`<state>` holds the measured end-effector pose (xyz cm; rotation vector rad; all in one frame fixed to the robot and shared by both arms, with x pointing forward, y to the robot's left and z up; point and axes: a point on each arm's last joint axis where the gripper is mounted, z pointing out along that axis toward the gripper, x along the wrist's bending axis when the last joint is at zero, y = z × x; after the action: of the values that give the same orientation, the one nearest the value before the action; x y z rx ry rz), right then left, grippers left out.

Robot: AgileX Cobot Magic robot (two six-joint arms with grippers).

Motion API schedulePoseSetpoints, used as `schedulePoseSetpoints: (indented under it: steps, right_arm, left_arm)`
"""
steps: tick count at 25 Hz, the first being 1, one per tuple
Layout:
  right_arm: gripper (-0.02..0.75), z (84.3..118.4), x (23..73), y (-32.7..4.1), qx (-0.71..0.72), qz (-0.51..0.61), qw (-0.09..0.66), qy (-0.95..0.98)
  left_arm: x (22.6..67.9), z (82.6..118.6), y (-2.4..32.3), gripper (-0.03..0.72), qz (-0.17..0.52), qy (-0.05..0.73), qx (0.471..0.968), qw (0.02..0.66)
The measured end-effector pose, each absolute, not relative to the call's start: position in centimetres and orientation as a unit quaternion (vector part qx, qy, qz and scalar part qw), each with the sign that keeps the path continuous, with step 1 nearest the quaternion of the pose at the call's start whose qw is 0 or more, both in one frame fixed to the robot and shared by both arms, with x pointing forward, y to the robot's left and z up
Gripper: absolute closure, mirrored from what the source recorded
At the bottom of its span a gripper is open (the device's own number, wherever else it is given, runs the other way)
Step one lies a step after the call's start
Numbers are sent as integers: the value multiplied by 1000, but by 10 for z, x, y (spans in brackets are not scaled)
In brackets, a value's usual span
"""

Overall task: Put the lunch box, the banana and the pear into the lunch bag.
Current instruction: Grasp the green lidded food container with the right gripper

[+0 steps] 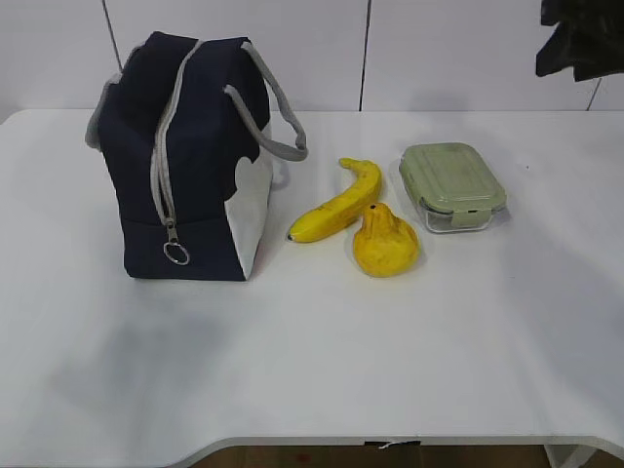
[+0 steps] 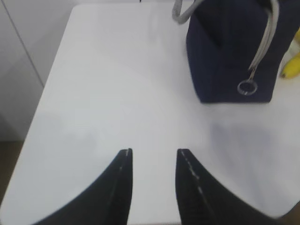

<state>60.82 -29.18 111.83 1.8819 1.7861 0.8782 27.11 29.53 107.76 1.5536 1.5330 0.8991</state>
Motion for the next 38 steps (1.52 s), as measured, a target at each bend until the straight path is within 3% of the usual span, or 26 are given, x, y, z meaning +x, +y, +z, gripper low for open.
schedulePoseSetpoints:
  steps: [4, 9, 17, 22, 34, 38]
  right_arm:
    - [372, 1118, 634, -289, 672, 290, 159, 663]
    - [372, 1111, 661, -292, 663, 290, 100, 683]
    - [372, 1072, 677, -352, 670, 332, -9, 664]
    - [363, 1054, 682, -380, 659, 349, -20, 666]
    - [321, 1021, 697, -380, 606, 385, -38, 695]
    - [218, 1004, 701, -381, 611, 379, -54, 693]
  left_arm:
    - [299, 1088, 290, 444, 329, 604, 577, 442]
    - [335, 1089, 290, 441, 299, 627, 547, 467]
    - [377, 1102, 293, 376, 288, 645, 540, 457]
    - [405, 1119, 294, 368, 281, 651, 536, 459]
    - [466, 1141, 292, 368, 228, 676, 509, 482]
    - [475, 1136, 291, 368, 211, 685, 506, 480]
